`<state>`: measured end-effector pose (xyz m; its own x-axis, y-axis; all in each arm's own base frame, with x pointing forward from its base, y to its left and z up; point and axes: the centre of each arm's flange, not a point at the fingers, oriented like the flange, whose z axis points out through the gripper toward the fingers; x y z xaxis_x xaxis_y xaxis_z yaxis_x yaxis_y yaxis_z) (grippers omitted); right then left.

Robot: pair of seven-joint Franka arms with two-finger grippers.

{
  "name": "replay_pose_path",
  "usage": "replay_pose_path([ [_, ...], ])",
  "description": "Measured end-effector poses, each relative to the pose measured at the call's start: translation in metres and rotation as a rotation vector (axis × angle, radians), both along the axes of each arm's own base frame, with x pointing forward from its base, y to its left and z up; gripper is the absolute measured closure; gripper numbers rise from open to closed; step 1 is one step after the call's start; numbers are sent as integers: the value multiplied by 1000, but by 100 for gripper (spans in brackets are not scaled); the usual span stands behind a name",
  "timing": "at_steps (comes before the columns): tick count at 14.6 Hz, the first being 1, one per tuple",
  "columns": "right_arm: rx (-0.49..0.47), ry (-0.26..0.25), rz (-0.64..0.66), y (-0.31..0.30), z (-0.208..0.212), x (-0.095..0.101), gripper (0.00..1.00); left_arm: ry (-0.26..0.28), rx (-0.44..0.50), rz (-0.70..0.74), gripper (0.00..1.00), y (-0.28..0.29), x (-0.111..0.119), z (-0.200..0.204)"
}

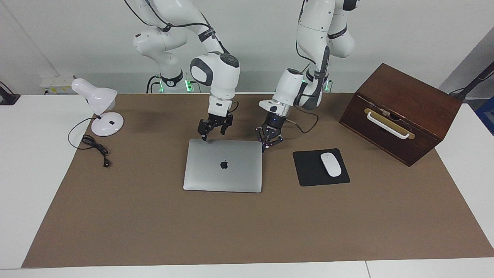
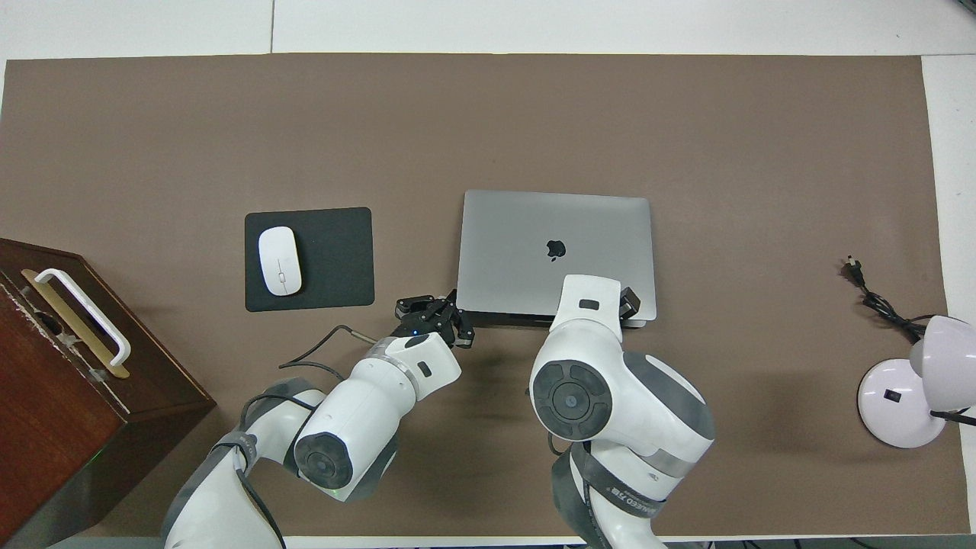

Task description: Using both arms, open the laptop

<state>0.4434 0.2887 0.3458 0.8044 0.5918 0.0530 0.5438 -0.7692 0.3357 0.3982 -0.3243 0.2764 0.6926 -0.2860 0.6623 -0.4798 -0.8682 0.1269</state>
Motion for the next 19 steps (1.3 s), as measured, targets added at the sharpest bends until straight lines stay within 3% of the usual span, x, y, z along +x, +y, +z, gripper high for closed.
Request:
replay_pose_path([
  [19,-13,8,-2,0,0,-1,0,8,13,-4,99,3,-2,-6],
])
